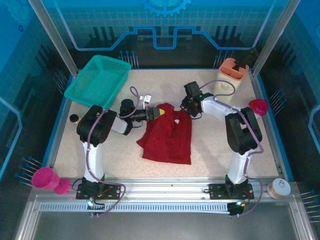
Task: Fold the inside-out t-shirt
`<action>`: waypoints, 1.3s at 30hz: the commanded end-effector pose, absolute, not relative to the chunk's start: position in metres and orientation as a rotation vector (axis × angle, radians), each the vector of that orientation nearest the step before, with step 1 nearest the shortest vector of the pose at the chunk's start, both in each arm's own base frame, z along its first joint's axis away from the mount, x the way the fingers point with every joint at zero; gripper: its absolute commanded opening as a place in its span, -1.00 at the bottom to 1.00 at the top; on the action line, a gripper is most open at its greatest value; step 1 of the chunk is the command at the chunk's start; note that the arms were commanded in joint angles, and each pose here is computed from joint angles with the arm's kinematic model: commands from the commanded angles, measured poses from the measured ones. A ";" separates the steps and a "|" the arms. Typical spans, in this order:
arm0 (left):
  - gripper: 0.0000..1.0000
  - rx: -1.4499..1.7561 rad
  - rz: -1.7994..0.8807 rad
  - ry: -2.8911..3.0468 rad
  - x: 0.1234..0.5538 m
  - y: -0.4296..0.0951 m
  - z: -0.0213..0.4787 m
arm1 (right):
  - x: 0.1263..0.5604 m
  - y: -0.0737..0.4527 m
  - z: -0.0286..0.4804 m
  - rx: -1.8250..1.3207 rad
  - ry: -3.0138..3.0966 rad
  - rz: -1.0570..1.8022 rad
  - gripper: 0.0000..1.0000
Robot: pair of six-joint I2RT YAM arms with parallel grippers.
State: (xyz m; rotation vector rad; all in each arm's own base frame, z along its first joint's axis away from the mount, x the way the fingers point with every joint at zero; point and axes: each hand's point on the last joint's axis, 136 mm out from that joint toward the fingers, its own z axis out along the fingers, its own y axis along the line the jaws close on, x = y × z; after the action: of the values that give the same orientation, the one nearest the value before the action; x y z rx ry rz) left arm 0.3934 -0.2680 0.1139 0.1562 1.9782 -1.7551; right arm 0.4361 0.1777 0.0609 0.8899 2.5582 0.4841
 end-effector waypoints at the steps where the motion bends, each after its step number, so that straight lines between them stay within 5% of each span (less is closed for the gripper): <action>1: -0.43 0.110 -1.745 1.872 0.405 -0.254 0.128 | 0.450 0.190 0.069 0.803 2.552 0.625 -0.32; 4: -0.39 -0.104 -1.702 1.904 0.421 -0.225 0.105 | 0.440 0.182 0.080 0.646 2.569 0.564 0.05; 9: -0.26 -0.165 -1.574 1.960 0.419 -0.200 0.093 | 0.410 0.156 0.097 0.446 2.586 0.440 0.16; 14: -0.16 -0.254 -1.483 2.040 0.414 -0.179 0.087 | 0.381 0.125 0.109 0.345 2.627 0.295 0.53; 24: 0.18 -0.021 -1.193 2.452 0.332 -0.217 0.071 | 0.371 0.139 0.083 0.029 2.774 0.404 0.35; 32: 0.24 -0.029 -0.942 2.534 0.372 -0.214 0.061 | 0.428 0.171 0.080 0.010 2.660 0.481 0.48; 39: 0.06 0.031 -1.104 2.546 0.374 -0.240 0.054 | 0.443 0.176 0.055 -0.094 2.692 0.177 0.38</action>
State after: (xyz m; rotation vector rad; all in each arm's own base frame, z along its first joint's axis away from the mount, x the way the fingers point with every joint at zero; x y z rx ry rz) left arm 0.3866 -0.2344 0.0657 -0.0199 2.4960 -1.0637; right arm 0.4392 0.1799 0.0647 -0.0445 2.6805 0.3237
